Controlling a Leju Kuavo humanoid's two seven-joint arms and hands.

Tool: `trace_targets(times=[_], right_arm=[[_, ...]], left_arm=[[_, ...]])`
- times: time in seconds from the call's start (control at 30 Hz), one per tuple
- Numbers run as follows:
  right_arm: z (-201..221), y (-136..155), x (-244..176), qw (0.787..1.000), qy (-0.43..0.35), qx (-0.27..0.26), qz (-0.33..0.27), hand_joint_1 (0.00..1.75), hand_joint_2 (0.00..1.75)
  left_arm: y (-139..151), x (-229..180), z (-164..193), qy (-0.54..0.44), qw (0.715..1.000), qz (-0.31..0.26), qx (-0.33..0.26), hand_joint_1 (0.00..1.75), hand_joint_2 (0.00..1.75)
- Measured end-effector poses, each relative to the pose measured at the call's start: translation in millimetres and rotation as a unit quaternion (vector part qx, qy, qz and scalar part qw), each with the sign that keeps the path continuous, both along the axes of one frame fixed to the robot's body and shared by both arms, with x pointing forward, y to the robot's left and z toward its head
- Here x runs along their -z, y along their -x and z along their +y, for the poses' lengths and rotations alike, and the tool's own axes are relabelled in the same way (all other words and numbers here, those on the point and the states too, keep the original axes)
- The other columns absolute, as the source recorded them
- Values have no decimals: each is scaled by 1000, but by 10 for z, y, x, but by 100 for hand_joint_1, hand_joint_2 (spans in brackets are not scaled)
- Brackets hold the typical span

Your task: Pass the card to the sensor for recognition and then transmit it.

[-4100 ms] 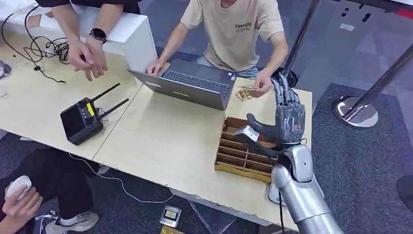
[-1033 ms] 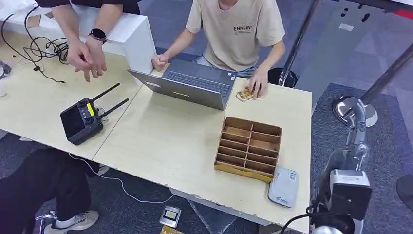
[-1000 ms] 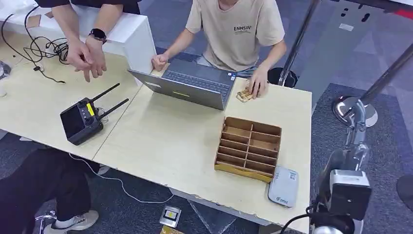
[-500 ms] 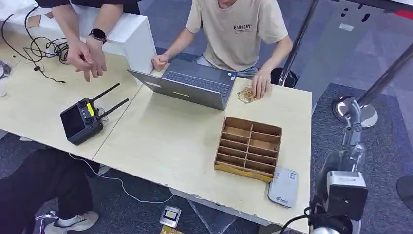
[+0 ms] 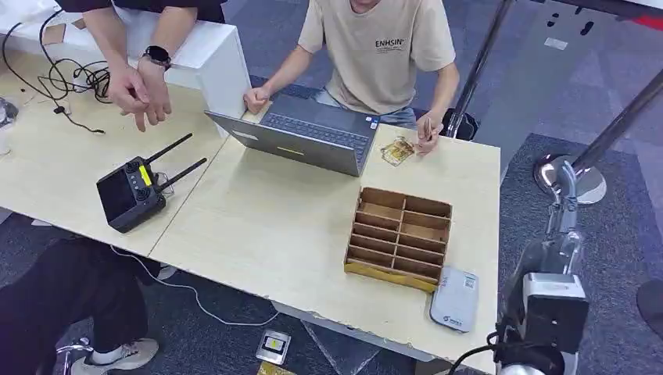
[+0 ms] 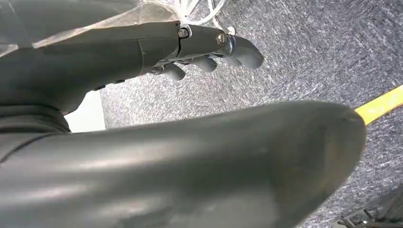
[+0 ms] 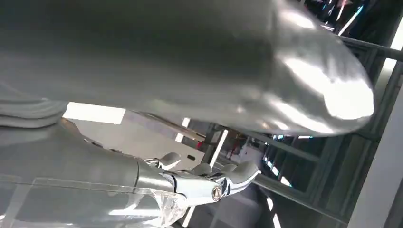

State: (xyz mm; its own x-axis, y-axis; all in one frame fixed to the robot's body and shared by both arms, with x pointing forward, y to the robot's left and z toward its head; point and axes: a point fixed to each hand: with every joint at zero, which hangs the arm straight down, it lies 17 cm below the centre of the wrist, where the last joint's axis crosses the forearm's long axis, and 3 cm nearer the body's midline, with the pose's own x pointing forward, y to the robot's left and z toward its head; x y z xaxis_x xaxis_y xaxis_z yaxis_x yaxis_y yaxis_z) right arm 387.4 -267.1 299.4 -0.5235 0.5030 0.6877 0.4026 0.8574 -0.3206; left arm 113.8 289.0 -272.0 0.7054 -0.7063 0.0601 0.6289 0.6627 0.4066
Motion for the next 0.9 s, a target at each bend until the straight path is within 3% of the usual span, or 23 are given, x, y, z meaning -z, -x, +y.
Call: trace_targets(times=[0.53,0.57,0.9], right_arm=[[66,-17,36,1000,-5,-14,11,0,0],[67,-17,38,1000,-6,-14,12,0,175],[90,-15,47,1000,-3,-18,13,0,175]], left_arm=[[20,6,-8,2,1000,6,1,0,0],[20,6,-9,2,1000,6,0,0,0],[18,5,-8,2,1000,5,2,0,0]])
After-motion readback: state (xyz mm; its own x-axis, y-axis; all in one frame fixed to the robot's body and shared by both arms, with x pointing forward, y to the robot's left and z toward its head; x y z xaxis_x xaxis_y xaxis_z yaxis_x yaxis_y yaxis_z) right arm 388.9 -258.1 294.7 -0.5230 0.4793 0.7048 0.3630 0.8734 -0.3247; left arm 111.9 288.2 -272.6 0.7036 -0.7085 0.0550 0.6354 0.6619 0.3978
